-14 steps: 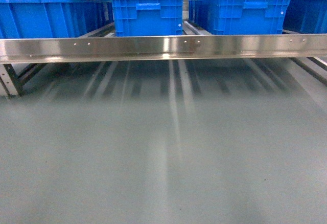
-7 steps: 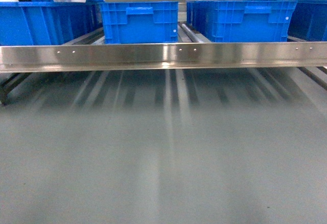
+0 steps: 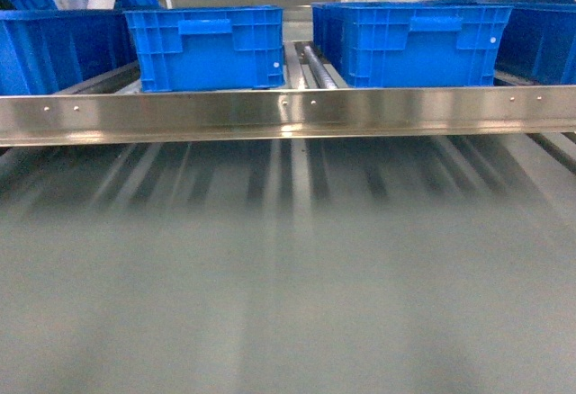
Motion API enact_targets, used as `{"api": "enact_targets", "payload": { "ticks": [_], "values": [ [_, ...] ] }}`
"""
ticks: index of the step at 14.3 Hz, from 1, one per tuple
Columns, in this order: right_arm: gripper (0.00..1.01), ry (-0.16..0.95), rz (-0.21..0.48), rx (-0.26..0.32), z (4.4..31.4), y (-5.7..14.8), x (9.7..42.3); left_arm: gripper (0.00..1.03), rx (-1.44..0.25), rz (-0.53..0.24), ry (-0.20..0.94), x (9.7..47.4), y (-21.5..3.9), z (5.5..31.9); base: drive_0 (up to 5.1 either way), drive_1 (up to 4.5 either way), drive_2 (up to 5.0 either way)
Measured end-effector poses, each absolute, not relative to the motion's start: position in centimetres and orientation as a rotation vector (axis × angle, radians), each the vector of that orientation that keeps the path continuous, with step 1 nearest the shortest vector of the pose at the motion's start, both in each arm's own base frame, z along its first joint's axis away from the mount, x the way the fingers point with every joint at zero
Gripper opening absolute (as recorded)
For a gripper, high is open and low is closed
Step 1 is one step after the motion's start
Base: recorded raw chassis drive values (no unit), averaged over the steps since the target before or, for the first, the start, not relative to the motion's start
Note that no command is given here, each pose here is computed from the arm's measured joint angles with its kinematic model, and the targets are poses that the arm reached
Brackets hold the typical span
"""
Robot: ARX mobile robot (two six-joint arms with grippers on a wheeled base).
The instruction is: Sort blue parts and orange caps into right shelf containers
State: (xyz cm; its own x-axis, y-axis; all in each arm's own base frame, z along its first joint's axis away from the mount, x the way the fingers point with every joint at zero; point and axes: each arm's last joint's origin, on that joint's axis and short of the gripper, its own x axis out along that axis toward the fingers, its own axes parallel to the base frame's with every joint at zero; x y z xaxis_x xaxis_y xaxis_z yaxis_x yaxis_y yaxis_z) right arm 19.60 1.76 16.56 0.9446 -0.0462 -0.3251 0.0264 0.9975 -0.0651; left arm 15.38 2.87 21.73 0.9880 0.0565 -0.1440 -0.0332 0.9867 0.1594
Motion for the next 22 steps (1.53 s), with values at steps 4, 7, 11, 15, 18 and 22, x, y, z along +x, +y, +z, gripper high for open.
{"api": "enact_targets", "payload": {
  "ticks": [4, 7, 11, 15, 18, 22],
  "values": [
    [0.41, 0.331, -0.038, -0.060, 16.57, 1.75, 19.60, 0.45, 0.157, 0.043, 0.151, 15.39, 2.85, 21.70, 3.0, 2.03, -4.9],
    [0.41, 0.329, -0.038, -0.060, 16.59, 1.75, 19.61, 0.45, 0.158, 0.044, 0.148, 15.39, 2.85, 21.74, 2.7, 2.30, -5.0],
    [0.41, 0.327, -0.038, -0.059, 16.62, 1.75, 19.60, 0.45, 0.157, 0.044, 0.152, 15.41, 2.86, 21.68, 2.6, 2.49, -5.0],
    [0.41, 0.328, -0.041, -0.060, 16.60, 1.74, 19.61, 0.45, 0.157, 0.038, 0.151, 15.41, 2.80, 21.69, 0.0, 3.92, -3.7],
    [0.41, 0.333, -0.042, -0.061, 16.56, 1.73, 19.60, 0.45, 0.157, 0.035, 0.150, 15.40, 2.78, 21.71, -2.9, 5.09, -1.8],
    [0.41, 0.328, -0.041, -0.060, 16.60, 1.74, 19.61, 0.45, 0.157, 0.039, 0.150, 15.40, 2.80, 21.71, -3.0, 5.06, -1.7]
  ]
}}
